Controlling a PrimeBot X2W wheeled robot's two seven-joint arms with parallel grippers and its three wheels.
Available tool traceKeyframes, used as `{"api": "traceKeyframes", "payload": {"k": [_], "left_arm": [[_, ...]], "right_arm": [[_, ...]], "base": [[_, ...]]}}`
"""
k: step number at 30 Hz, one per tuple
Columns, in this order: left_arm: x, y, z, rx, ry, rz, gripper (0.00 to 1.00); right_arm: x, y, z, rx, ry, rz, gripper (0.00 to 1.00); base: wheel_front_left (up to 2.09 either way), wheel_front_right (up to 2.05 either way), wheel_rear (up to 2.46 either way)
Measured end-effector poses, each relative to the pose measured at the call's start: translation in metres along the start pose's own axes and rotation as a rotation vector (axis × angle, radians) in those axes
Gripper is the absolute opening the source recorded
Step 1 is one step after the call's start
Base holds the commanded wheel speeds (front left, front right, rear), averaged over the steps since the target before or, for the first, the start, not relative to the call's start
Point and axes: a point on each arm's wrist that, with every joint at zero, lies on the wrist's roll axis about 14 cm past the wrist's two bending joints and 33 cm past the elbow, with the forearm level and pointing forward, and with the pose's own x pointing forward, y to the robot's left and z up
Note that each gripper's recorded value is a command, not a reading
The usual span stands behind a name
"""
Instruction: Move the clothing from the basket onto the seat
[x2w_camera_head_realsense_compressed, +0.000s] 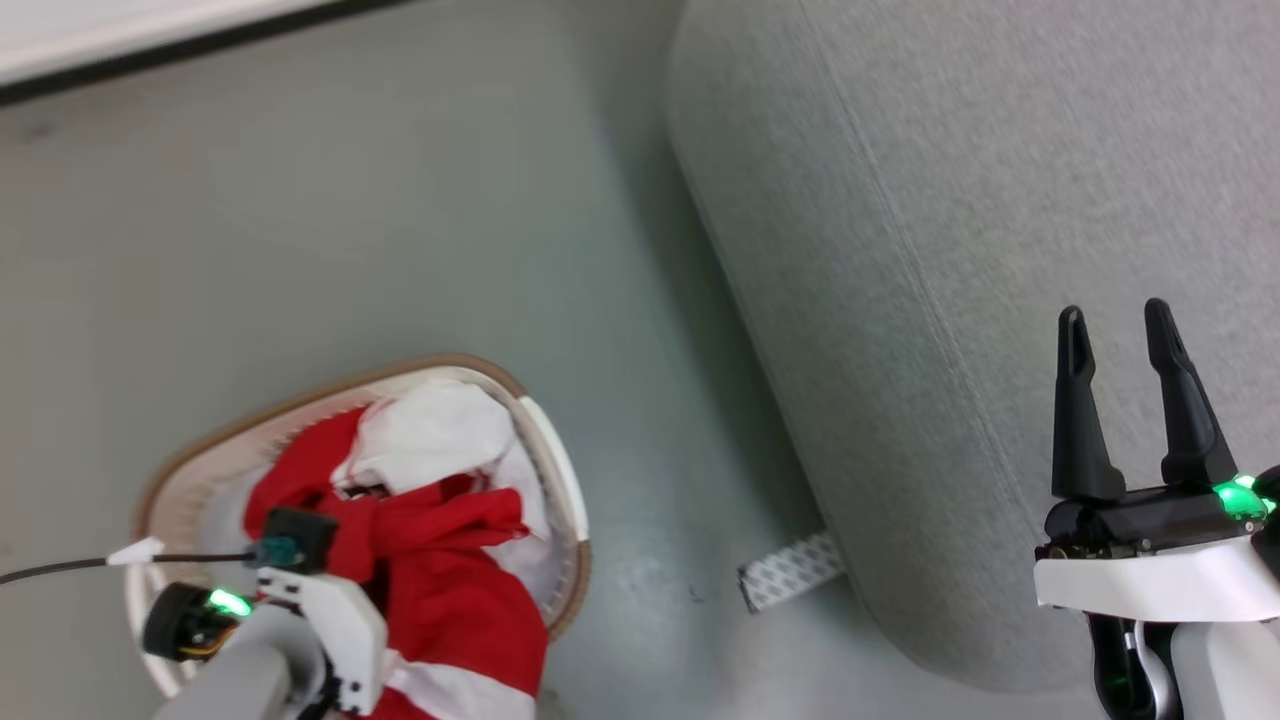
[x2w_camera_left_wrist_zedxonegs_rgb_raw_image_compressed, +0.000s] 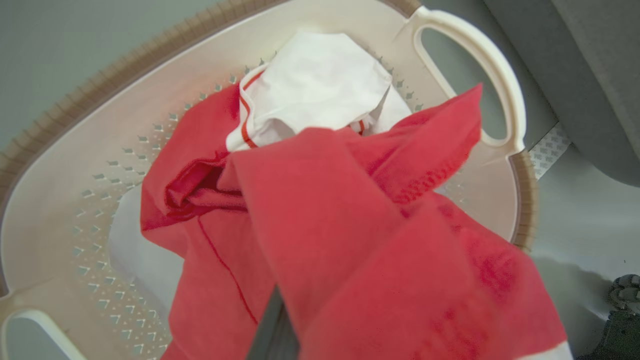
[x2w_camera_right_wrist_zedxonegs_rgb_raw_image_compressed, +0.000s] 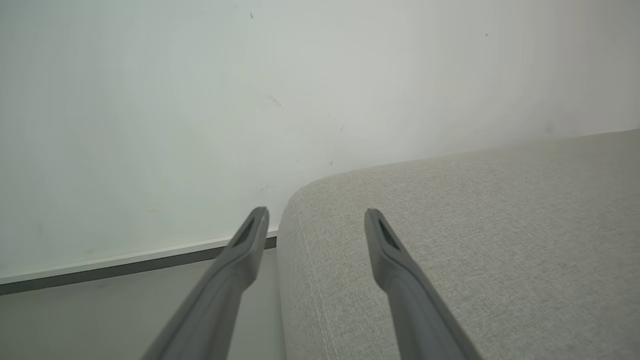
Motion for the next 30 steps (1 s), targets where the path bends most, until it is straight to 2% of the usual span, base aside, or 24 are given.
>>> {"api": "traceKeyframes", "payload": {"k": [8,19,30], "left_arm": [[-0.04,-0.012,0.047,-0.059,-0.178,0.04,0.0],[-0.119,-0.022,0.106,-0.134,-0.46,0.109,0.0],[-0.198,-0.032,0.157,-0.146,-0.739,0.164,0.0]], "right_arm": [[-0.003,0.027,0.004,-0.003,-0.012,0.08,1.0],[-0.02,0.074,0.019,0.032,-0.042,0.213,1.0],[-0.047,0.105,0.029,0.061,-0.058,0.31,1.0]], "base": [[0.0,0.0,0.0],[0.0,0.0,0.0],[0.0,0.0,0.0]]}}
